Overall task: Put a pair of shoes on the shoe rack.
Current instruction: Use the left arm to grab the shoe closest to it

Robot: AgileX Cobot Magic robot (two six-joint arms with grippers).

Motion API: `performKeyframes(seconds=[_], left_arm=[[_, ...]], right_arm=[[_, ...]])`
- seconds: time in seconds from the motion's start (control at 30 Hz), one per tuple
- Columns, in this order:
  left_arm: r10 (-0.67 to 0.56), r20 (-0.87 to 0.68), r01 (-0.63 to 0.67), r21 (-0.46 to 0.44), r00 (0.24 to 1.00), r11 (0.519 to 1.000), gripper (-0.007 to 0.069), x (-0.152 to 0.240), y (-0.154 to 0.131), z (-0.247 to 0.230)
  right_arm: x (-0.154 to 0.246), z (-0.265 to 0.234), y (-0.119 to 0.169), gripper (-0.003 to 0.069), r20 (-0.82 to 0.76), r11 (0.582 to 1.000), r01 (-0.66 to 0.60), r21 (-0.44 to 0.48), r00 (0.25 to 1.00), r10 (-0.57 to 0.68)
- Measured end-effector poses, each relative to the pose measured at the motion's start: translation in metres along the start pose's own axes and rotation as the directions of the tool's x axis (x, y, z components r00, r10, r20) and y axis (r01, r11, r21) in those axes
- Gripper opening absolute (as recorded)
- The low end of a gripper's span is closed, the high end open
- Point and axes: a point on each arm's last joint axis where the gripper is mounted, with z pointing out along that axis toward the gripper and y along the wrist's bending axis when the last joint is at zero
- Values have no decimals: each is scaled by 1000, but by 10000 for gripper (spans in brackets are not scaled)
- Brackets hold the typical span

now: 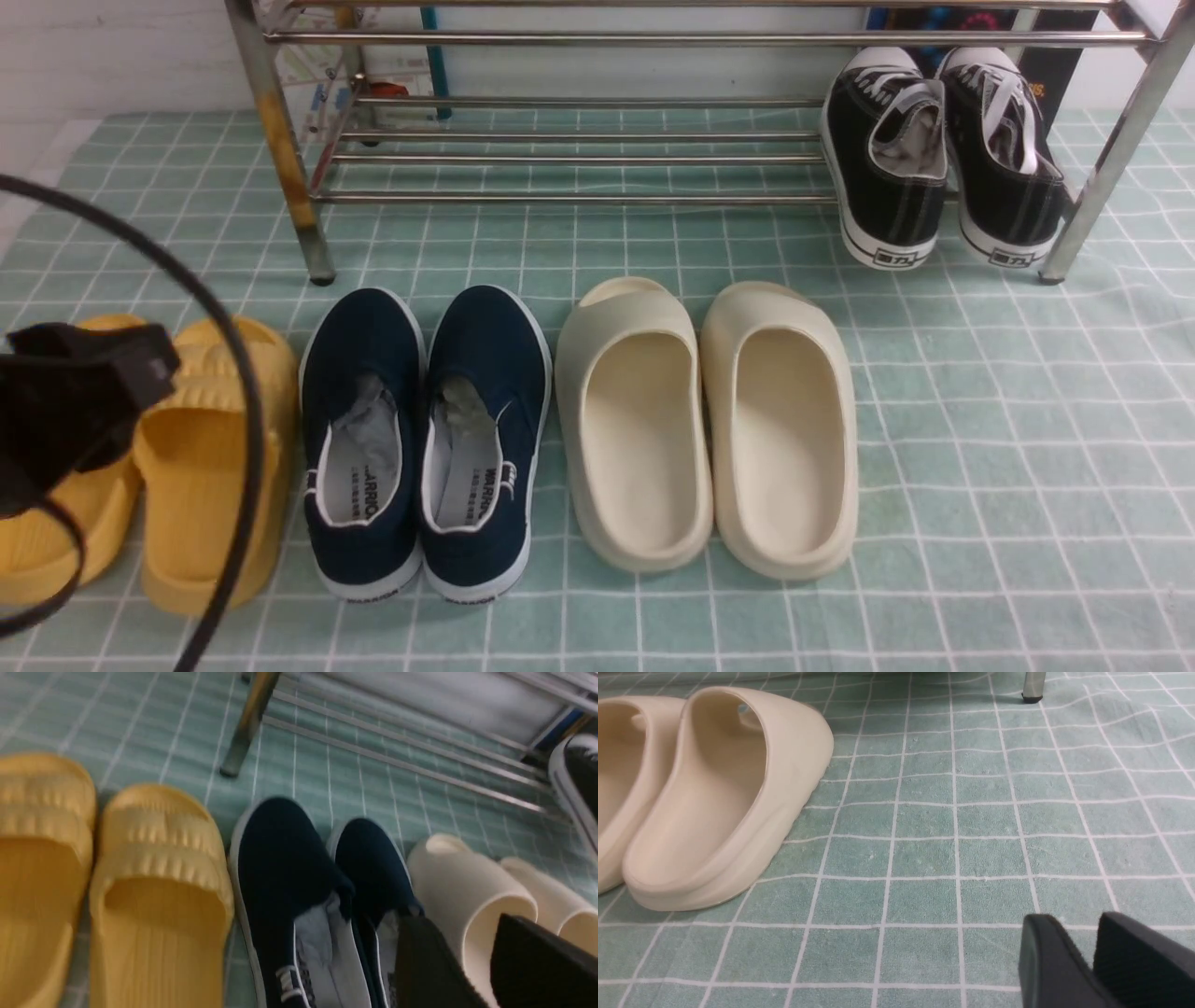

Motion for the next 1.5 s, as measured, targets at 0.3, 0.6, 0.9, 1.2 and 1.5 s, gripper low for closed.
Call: performKeyframes(seconds=[0.3, 0.6, 0.9, 1.2, 1.5], left_arm=[[158, -396, -157, 36, 905, 987, -13, -2, -39, 65], [104, -586, -262, -192, 803, 946, -13, 8, -24, 135], [11, -574, -266, -362, 819, 893, 256, 21, -5, 167], [-64, -593, -247, -429, 803, 869, 247, 40, 6, 189], [0, -556, -257, -384, 831, 887, 15, 3, -13, 156]], right_arm=[[0, 0, 0, 202, 0, 1000, 0, 0, 1000, 0], [0, 0, 0, 213, 0, 1000, 0, 0, 1000, 0], [0, 0, 0, 218, 0, 1000, 0, 0, 1000, 0], [0, 0, 0, 224, 0, 1000, 0, 0, 1000, 0], [0, 0, 0, 237, 0, 1000, 0, 0, 1000, 0]])
